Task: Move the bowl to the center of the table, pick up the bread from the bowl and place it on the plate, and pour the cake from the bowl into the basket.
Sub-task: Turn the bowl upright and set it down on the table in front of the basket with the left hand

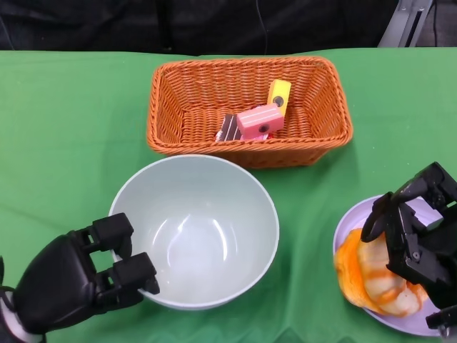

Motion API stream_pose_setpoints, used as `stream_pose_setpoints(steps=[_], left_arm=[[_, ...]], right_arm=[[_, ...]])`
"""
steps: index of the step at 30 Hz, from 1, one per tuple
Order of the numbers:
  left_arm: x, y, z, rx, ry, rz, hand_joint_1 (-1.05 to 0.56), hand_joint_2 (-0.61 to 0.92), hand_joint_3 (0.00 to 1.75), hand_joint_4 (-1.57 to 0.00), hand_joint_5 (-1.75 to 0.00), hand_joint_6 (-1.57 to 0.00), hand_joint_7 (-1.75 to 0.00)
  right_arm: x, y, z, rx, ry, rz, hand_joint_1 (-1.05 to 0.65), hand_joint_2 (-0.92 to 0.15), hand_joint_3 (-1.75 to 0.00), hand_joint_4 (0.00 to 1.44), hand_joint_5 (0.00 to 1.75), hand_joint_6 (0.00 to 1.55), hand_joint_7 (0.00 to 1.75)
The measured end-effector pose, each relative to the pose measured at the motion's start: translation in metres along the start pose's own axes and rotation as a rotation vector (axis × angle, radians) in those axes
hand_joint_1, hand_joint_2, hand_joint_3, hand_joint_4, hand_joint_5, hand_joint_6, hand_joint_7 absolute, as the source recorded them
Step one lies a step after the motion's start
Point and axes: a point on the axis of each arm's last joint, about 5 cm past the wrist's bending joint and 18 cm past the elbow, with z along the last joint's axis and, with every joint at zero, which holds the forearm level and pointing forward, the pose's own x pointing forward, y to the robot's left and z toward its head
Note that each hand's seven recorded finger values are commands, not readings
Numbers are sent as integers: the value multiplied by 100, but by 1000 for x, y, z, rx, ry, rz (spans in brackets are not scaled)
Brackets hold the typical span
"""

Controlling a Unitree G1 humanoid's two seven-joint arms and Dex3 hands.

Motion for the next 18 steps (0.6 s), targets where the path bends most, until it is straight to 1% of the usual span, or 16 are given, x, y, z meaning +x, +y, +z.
stream_pose_setpoints(steps=[1, 3, 6, 7, 9, 10, 12, 13, 18], left_arm=[[0, -2, 1, -2, 4, -3, -14, 92, 28, -55, -175, -55, -135], [1, -6, 3, -9, 17, -1, -11, 92, 24, -55, -175, -59, -127], [1, -9, 5, -14, 50, 15, -7, 90, 19, -55, -175, -57, -129], [1, -10, 5, -16, 55, 16, -9, 91, 17, -54, -175, -57, -128], [1, -11, 5, -18, 60, 13, -10, 92, 18, -54, -175, -57, -129], [1, -11, 5, -19, 62, 12, -12, 92, 19, -55, -175, -60, -125], [1, -11, 5, -22, 65, 10, -13, 92, 20, -55, -175, -62, -122], [2, -12, 5, -23, 63, 7, -12, 92, 19, -56, -175, -62, -126], [3, -16, 7, -31, 56, -13, -14, 92, 22, -56, -175, -61, -132]], right_arm=[[-1, 0, 0, -1, -1, -1, -21, -48, -125, 74, 175, 54, 161], [-3, 0, 1, 3, 7, -4, -21, -47, -125, 74, 175, 54, 160], [-7, 0, 2, 7, 15, -7, -21, -46, -126, 76, 175, 56, 159], [-8, 0, 2, 8, 16, -8, -21, -45, -127, 76, 175, 57, 158], [-9, 0, 2, 9, 18, -10, -21, -43, -128, 77, 175, 58, 157], [-9, 0, 2, 9, 19, -11, -21, -43, -129, 77, 174, 59, 156], [-10, 0, 2, 9, 19, -10, -21, -43, -129, 77, 174, 60, 155], [-10, 0, 3, 9, 19, -9, -21, -43, -129, 77, 174, 60, 155], [-10, 2, 4, 10, 16, -11, -22, -43, -129, 77, 174, 59, 154]])
